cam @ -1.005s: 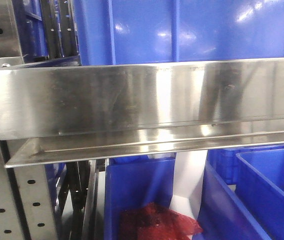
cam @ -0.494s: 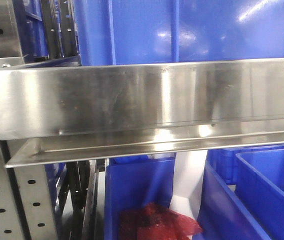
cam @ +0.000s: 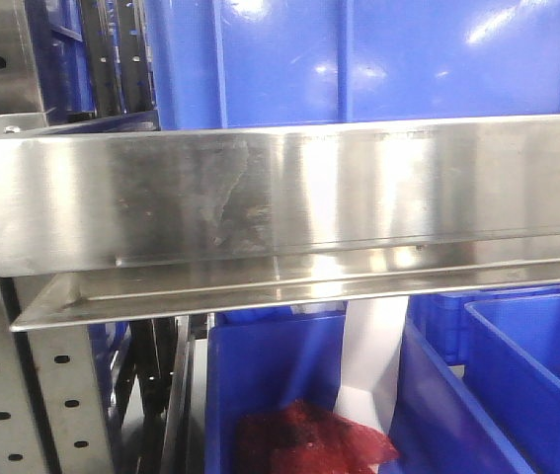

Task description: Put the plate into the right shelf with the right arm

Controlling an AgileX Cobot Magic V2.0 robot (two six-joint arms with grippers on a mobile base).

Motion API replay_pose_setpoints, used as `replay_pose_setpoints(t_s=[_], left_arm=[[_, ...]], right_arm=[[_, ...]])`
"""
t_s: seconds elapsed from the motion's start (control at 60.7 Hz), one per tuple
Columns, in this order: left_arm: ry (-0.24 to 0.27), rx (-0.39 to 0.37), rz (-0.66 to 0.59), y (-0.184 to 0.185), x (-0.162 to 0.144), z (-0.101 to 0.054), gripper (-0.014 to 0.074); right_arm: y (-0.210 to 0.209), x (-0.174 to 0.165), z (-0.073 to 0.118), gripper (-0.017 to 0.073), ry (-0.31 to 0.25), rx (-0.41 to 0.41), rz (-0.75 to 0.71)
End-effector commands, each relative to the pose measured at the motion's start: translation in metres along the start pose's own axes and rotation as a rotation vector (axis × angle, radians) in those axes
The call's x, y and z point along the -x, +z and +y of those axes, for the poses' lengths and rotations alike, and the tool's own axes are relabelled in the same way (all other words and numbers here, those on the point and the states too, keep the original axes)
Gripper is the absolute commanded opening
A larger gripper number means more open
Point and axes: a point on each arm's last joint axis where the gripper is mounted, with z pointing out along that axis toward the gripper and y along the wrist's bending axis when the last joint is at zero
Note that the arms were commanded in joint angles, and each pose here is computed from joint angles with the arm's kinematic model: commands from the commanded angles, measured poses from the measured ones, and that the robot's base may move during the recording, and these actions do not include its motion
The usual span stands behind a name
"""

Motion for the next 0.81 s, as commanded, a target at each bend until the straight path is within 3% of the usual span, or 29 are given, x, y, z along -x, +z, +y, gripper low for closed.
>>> replay_pose_setpoints(t_s=[0.0,0.544,0.791], left_arm=[[-0.005,-0.007,-0.091,-0.001,0.006,0.0,-0.0047],[-0.005,-0.007,-0.091,-0.001,0.006,0.0,-0.0047],[-0.005,-0.007,-0.091,-0.001,0.006,0.0,-0.0047]], right_arm=[[-0.004,0.003,0.001,0.0046,-0.018,0.017,-0.094],[0.0,-0.006,0.002,0.0046,-0.021,0.022,-0.087],[0.005,-0.026,0.008,0.0046,-0.132,0.053,-0.111]])
